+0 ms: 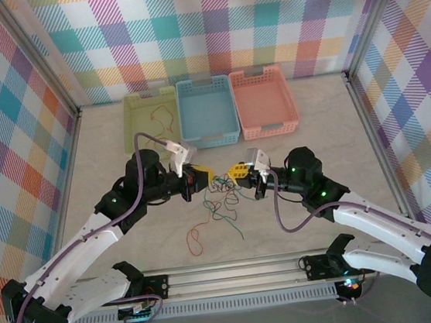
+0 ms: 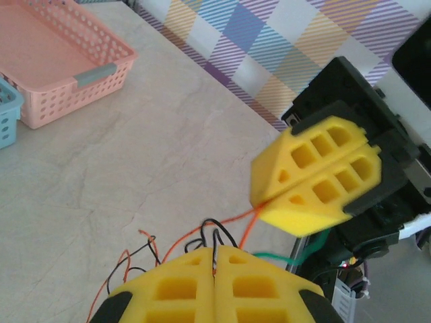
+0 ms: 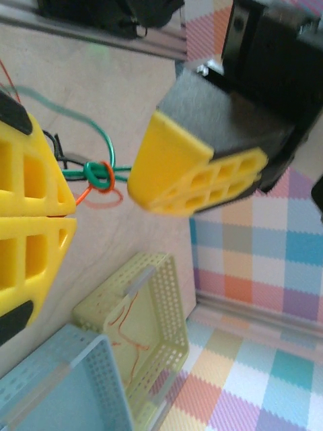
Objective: Untangle the cables
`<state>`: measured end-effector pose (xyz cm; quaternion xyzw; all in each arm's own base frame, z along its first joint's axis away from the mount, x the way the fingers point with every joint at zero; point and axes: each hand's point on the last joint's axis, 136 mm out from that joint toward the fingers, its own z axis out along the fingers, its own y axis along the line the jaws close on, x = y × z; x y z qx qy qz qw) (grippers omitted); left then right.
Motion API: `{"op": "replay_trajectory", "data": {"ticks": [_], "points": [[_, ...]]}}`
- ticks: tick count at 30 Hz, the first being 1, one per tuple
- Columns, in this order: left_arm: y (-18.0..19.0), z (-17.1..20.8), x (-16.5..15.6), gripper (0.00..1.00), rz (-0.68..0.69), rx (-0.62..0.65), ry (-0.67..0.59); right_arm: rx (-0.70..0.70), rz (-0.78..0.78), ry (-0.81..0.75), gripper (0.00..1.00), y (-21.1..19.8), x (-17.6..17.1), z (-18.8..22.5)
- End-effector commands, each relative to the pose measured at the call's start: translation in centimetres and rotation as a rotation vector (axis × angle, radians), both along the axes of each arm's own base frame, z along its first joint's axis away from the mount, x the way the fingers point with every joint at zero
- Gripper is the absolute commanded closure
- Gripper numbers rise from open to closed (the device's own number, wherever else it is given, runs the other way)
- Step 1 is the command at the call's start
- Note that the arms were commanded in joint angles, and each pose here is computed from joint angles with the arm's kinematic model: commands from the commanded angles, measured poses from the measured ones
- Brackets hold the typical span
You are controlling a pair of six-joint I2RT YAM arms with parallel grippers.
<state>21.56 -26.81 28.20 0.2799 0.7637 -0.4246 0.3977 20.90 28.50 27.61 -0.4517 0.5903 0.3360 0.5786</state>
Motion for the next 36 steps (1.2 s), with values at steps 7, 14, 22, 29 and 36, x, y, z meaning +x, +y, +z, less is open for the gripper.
{"op": "replay_trajectory", "data": {"ticks": [7, 14, 22, 29, 36], "points": [[-0.1, 3.3, -3.0, 1.00, -0.106, -0.174, -0.057, 0.035, 0.240, 0.011, 1.00, 2.1, -2.7, -0.6], [-0.6, 4.2, -3.2, 1.00, -0.142, -0.205, -0.071, -0.003, 0.401, 0.037, 1.00, 3.0, -5.7, -1.3], [-1.6, 4.9, -4.7, 1.00, -0.261, -0.284, -0.037, 0.034, 0.317, 0.014, 1.00, 3.3, -3.8, -0.9], [-2.7, 4.4, -4.6, 1.00, -0.301, -0.311, 0.029, 0.059, 0.351, 0.008, 1.00, 4.7, -3.7, -0.4], [-2.9, 1.1, -3.3, 1.00, -0.231, -0.232, 0.111, 0.163, 0.312, -0.044, 1.00, 4.2, -3.5, 1.8]]}}
